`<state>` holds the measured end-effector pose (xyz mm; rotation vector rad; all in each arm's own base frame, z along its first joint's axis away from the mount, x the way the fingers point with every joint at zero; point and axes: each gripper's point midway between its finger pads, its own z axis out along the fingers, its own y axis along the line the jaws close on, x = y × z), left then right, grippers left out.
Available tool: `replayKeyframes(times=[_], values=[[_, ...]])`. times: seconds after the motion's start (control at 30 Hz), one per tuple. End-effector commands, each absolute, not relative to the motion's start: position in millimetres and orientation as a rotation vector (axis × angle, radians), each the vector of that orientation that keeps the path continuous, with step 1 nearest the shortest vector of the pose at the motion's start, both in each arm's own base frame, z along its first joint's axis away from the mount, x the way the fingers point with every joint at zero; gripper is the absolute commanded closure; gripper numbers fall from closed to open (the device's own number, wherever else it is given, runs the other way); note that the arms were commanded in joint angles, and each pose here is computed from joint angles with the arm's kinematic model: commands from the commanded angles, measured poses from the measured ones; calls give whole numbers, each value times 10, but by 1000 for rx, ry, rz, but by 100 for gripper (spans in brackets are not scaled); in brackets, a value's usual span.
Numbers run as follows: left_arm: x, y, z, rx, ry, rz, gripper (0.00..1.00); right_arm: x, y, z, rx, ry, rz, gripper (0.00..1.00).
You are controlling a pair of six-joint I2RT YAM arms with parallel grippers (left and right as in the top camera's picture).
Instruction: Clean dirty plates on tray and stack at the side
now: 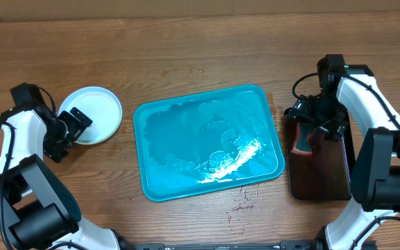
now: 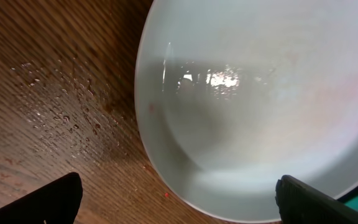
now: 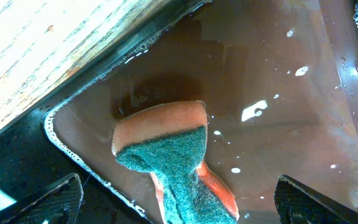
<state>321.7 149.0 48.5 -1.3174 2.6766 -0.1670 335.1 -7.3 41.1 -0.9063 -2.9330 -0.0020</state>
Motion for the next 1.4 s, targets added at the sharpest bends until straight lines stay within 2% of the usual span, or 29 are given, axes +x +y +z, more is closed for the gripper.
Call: replayKeyframes(times=[0.0, 0.27, 0.43, 0.67, 0.8, 0.93, 1.03, 1.23, 1.37], values=[[3445, 1502, 1081, -1150, 2583, -152, 0, 3363, -67, 445, -909, -2944, -10, 0], [3548, 1164, 2185, -728, 2469, -24, 0, 3364, -67, 445, -909, -2944, -10, 0], [3467, 852, 2601, -590, 2389, 23, 0, 3364, -67, 445, -909, -2944, -10, 0], [3325, 323, 2772, -421, 2402, -70, 1, 3363, -67, 445, -909, -2944, -10, 0], [3316, 31, 2762, -283, 2431, -83, 7, 3363, -67, 445, -909, -2944, -10, 0], [3229, -240, 2910, -149, 2390, -40, 6, 3363, -67, 445, -909, -2944, -10, 0], [3085, -461, 3114, -55, 2319, -27, 0, 3363, -67, 445, -909, -2944, -10, 0], [2607, -988, 3479, 112, 2200, -217, 0, 3364, -67, 445, -909, -2944, -10, 0], [2270, -1143, 3606, 111, 2171, -367, 0, 3363, -67, 445, -909, -2943, -10, 0]])
